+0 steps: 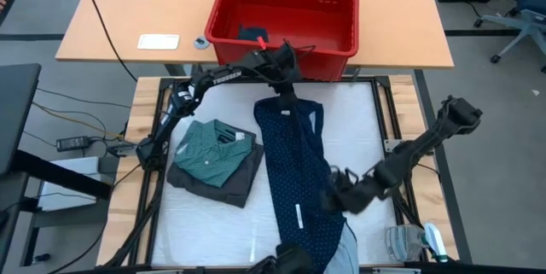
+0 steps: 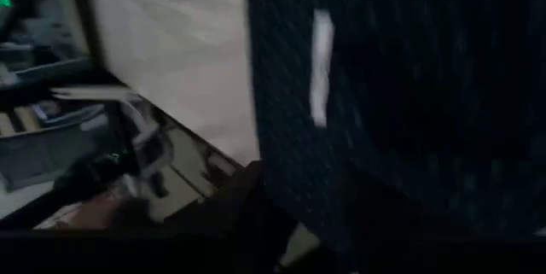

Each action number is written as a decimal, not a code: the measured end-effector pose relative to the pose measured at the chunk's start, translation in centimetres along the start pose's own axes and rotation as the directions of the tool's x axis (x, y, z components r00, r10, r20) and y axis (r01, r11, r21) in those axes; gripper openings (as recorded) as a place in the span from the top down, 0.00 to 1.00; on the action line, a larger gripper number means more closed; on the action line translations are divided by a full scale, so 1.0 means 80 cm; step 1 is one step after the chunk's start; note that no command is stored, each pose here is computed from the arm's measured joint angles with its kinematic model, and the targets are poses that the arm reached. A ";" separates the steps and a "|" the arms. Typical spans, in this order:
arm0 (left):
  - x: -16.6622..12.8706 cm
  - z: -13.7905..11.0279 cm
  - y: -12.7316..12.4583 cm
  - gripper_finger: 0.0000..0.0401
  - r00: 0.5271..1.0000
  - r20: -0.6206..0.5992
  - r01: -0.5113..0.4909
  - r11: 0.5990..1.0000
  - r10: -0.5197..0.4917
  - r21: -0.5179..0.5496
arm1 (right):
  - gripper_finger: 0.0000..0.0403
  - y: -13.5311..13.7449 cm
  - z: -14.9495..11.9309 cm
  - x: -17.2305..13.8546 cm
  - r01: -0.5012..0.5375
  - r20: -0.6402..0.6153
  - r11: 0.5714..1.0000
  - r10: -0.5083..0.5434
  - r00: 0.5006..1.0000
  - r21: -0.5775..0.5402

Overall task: Fold laundry
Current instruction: Fold the dark blue polo

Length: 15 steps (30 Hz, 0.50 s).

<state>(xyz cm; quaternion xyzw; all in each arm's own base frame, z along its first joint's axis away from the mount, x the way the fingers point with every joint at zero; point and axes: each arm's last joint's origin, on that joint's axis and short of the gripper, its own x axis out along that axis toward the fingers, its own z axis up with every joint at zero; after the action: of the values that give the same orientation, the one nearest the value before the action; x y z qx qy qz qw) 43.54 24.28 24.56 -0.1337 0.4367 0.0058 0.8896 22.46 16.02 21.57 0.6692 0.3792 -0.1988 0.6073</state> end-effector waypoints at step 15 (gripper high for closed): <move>-0.038 -0.024 0.078 1.00 0.997 0.002 -0.075 0.991 0.075 -0.107 | 0.64 -0.004 -0.053 0.097 0.417 -0.184 0.905 -0.426 0.886 -0.085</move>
<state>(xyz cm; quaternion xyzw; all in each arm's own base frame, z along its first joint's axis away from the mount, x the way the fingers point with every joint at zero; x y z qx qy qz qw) 39.38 30.18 24.36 -0.1648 0.4377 0.0631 0.8816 26.31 22.17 16.46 0.5740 0.5781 -0.2503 0.5232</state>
